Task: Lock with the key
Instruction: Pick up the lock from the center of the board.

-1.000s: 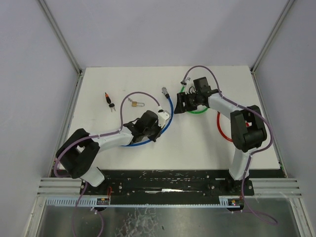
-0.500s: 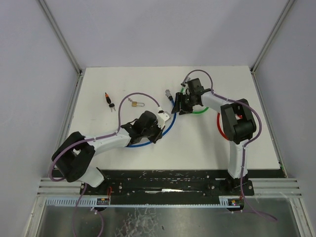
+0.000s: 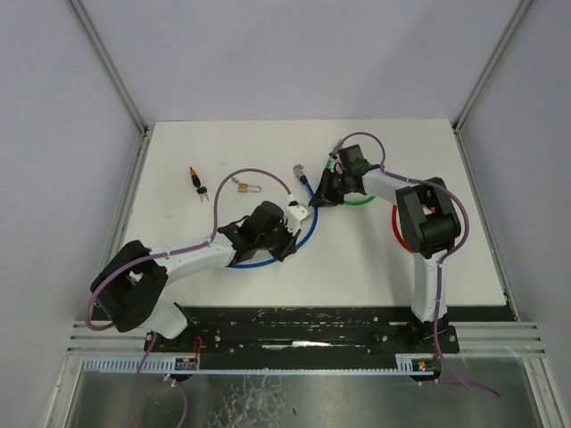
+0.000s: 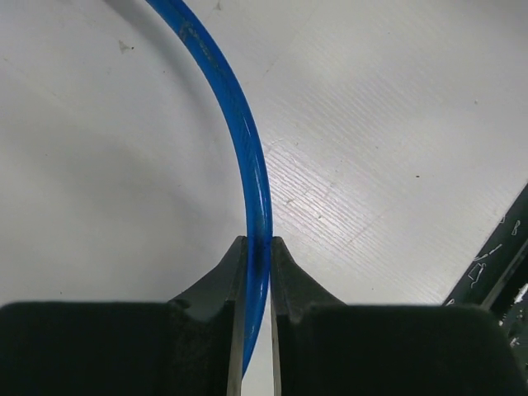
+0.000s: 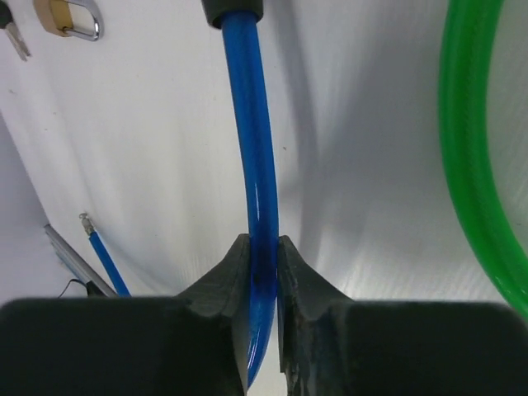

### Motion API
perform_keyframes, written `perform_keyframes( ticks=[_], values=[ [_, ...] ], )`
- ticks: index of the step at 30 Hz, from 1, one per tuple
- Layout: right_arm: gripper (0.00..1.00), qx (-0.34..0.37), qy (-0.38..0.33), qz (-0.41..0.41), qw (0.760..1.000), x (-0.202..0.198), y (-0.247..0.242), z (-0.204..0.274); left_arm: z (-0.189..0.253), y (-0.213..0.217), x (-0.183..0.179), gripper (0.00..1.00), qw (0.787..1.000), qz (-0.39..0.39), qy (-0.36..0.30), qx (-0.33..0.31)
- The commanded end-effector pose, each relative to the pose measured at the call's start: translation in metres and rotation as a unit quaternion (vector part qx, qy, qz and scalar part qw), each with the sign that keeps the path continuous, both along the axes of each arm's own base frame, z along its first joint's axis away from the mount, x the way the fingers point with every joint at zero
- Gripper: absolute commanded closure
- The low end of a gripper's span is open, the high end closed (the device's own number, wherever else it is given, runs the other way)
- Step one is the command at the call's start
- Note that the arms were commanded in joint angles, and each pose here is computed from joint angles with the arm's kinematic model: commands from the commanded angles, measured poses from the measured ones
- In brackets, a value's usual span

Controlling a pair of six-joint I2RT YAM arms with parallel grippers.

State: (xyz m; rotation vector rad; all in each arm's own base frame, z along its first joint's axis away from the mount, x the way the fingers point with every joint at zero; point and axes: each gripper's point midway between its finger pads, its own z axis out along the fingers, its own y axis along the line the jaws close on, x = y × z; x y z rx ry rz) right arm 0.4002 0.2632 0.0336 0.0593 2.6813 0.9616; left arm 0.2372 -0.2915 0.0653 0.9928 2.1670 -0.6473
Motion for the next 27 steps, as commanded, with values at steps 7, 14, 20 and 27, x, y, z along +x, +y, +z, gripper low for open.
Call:
perform_keyframes(
  ticks=[7,14,20,27],
  values=[
    [1.00,0.169,-0.041,0.023,0.985,0.005,0.014,0.066,0.049,-0.010,0.009,0.87,0.996,0.029,-0.049,-0.072],
    [1.00,0.266,-0.122,0.059,0.954,0.010,-0.002,0.147,0.107,-0.003,0.012,0.45,0.979,0.075,-0.104,-0.161],
    [1.00,0.282,-0.232,0.090,0.927,0.004,-0.018,0.233,0.174,0.008,0.004,0.31,0.946,0.081,-0.168,-0.267],
    [1.00,0.267,-0.378,0.141,0.875,-0.019,-0.037,0.351,0.279,0.023,-0.010,0.16,0.868,0.061,-0.254,-0.422]
  ],
)
